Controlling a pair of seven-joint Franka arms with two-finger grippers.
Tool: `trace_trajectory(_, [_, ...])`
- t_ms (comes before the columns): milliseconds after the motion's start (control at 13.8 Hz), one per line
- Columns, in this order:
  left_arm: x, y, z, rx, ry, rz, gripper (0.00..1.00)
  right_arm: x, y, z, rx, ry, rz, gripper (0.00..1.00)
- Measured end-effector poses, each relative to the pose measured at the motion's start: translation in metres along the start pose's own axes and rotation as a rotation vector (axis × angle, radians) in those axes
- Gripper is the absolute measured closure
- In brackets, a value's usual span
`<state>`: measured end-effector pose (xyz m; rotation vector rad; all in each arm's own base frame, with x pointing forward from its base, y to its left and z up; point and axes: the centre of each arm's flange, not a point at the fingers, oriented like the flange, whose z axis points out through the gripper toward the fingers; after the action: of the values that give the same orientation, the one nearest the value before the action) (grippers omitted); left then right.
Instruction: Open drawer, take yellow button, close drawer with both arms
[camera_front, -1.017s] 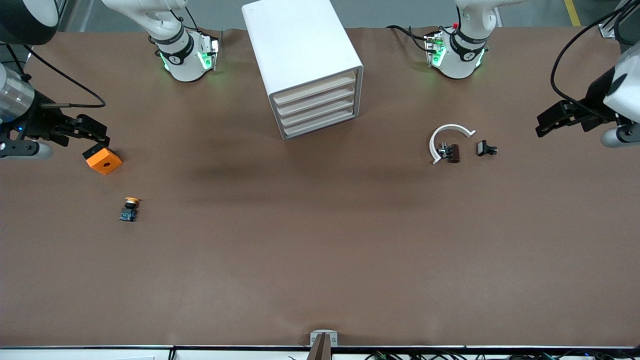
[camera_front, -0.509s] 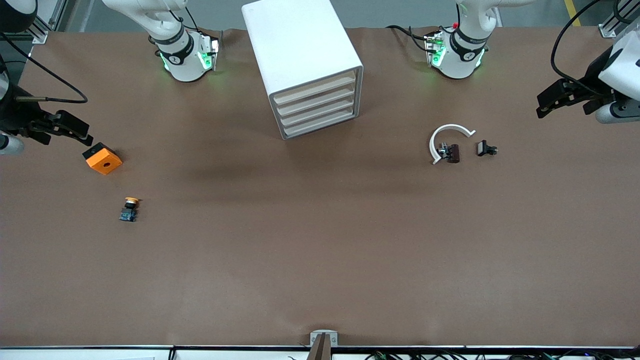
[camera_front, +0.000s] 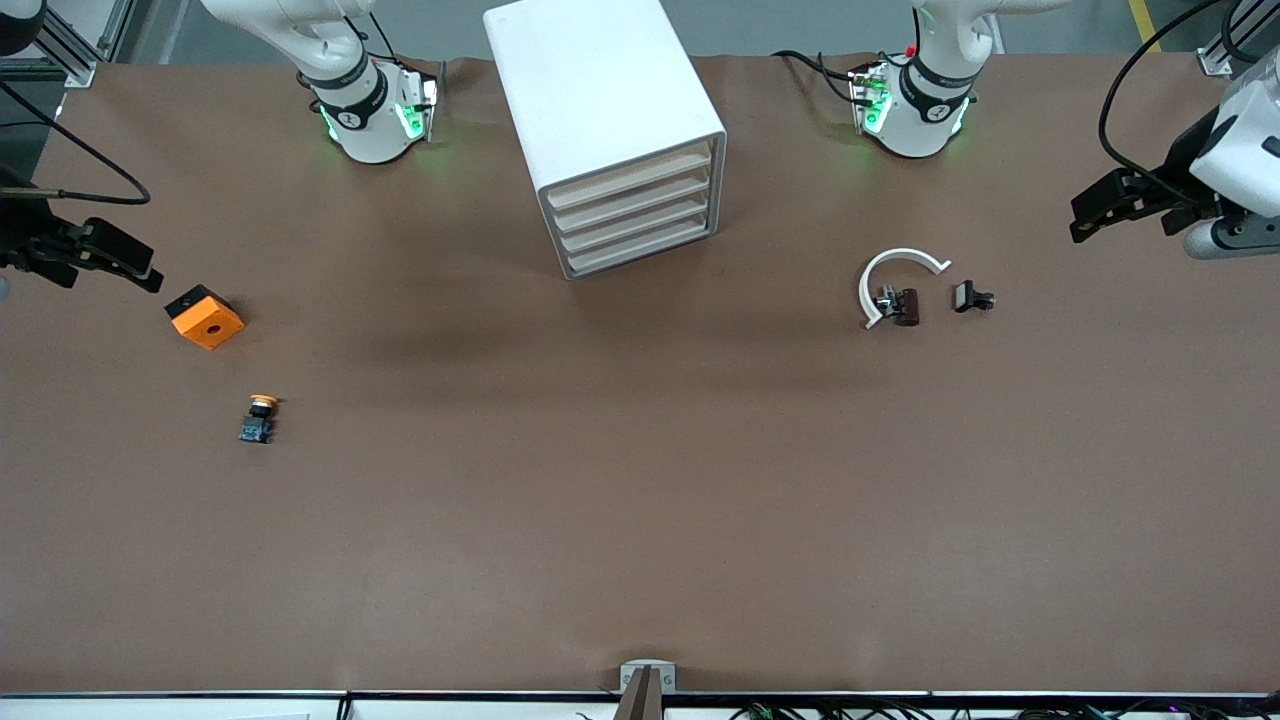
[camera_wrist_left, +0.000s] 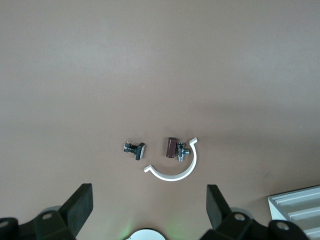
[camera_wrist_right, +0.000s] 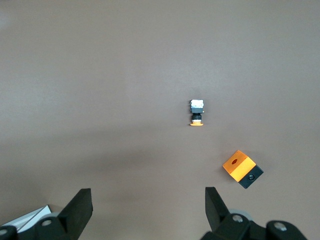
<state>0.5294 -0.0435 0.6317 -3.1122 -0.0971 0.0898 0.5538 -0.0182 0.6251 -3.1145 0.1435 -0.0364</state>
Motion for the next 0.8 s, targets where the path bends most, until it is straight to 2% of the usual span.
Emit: trace_trajectory(799, [-0.0005, -0.0001, -0.0091, -0.003, 0.019, 0.0, 0.0, 0.0012, -0.0011, -0.0033, 0.0, 0.008, -0.002, 0.0])
